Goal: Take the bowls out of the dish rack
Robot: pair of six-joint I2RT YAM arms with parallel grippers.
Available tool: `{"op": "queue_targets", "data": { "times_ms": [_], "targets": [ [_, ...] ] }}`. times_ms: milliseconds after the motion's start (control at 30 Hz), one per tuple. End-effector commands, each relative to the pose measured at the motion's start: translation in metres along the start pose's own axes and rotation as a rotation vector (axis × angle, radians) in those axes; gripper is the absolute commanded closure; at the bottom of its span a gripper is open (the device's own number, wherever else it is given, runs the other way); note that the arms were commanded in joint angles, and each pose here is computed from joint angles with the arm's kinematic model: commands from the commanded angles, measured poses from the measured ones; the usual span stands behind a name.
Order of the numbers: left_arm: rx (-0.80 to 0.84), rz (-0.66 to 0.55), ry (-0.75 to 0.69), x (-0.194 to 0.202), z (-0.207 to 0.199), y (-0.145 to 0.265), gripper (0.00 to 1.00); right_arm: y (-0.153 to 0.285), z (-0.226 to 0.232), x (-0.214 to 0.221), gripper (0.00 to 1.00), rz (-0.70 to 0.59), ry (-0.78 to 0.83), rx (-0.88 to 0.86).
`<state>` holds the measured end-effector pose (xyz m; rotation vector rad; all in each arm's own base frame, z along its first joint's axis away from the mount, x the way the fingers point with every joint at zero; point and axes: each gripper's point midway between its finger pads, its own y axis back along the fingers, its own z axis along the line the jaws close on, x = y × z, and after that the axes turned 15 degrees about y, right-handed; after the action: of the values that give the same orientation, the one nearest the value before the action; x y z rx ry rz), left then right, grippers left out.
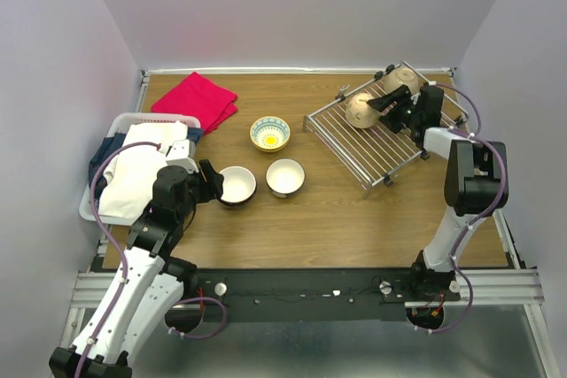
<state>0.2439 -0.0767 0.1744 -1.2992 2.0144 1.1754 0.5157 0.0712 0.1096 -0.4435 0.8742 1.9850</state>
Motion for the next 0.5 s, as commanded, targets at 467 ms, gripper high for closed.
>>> {"op": "queue_targets", "data": {
  "times_ms": [467],
  "targets": [
    [0.006, 0.013, -0.008, 0.003, 0.0, -0.005, 0.33, 0.067, 0.042, -0.041, 0.77, -0.048, 0.601, 0.085]
  ]
}}
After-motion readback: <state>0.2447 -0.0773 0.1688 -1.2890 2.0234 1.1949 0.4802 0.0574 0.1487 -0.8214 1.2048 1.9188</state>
